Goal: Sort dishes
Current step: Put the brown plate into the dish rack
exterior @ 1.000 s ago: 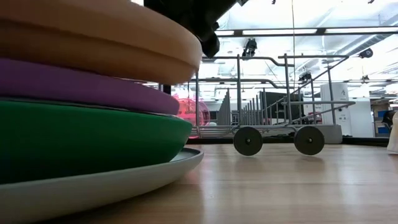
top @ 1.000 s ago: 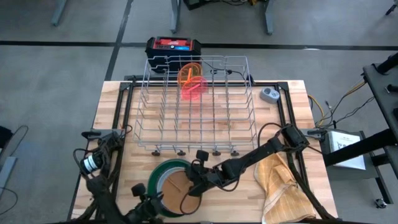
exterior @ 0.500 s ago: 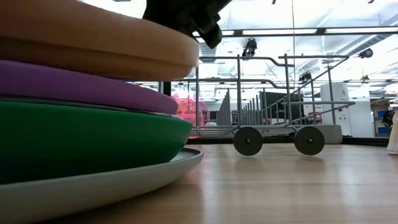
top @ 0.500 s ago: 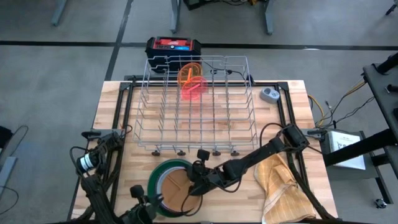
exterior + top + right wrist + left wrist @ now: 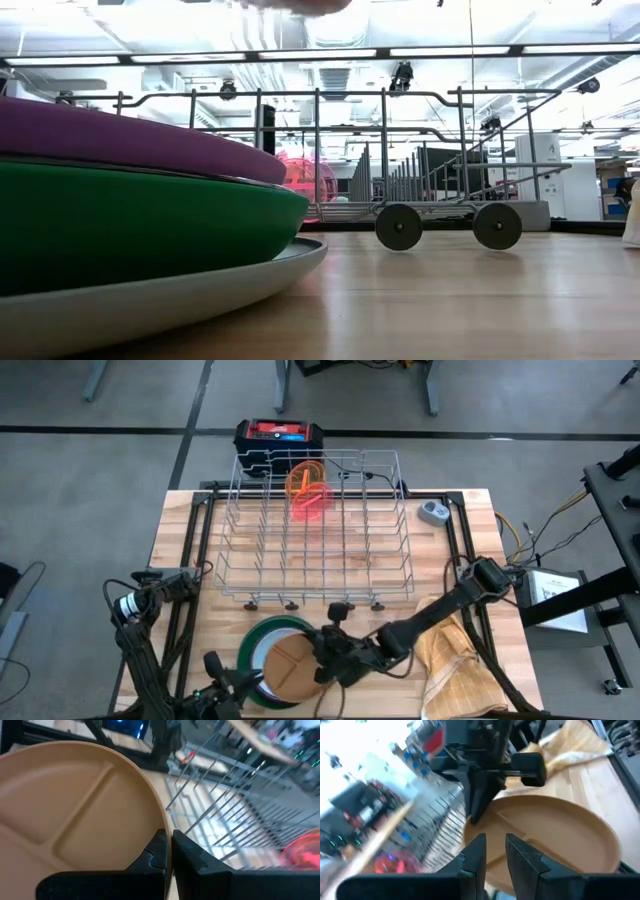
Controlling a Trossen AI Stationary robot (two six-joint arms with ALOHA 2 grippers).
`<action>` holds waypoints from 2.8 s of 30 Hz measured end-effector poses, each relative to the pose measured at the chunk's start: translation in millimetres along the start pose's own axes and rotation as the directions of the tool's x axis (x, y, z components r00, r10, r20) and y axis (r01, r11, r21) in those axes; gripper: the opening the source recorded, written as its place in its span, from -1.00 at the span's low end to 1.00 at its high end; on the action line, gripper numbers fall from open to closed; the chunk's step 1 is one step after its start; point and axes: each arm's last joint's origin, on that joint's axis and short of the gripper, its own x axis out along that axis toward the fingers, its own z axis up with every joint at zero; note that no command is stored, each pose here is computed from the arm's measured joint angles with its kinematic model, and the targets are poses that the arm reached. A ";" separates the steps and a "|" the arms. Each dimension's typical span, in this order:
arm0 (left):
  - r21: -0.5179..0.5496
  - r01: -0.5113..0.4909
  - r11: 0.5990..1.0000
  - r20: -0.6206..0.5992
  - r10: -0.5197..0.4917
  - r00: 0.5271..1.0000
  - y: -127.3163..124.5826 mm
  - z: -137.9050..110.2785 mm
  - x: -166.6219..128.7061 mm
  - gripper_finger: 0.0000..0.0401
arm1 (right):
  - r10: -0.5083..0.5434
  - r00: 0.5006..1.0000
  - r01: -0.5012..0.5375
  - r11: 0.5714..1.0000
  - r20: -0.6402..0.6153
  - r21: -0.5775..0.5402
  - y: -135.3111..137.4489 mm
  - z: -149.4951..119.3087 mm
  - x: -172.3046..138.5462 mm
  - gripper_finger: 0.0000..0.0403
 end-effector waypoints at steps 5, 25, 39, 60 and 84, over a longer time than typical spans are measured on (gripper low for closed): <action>0.053 -0.037 0.998 0.100 0.032 0.994 22.4 6.9 -4.2 -0.69 | -0.073 0.997 0.071 0.993 -0.014 -0.092 -11.7 5.9 -22.1 -1.00; 0.178 -0.077 0.981 0.137 0.053 0.989 68.5 22.2 -7.0 -0.69 | -0.310 0.951 0.303 0.915 0.016 -0.266 -161.1 52.6 -99.9 -1.00; 0.303 -0.104 0.947 0.131 0.066 0.989 65.2 -11.2 1.7 -0.69 | -0.254 0.950 0.309 0.852 0.183 -0.423 -293.7 58.2 -60.8 -1.00; 0.013 -0.068 0.998 0.110 0.066 0.992 131.4 -75.3 8.5 -0.69 | -0.504 0.856 0.491 0.732 0.110 -0.472 -311.5 -39.5 89.2 -1.00; 0.005 -0.064 0.998 0.110 0.063 0.992 130.6 -75.1 8.5 -0.69 | -0.427 0.901 0.371 0.671 0.073 -0.642 -307.1 -67.9 124.1 -1.00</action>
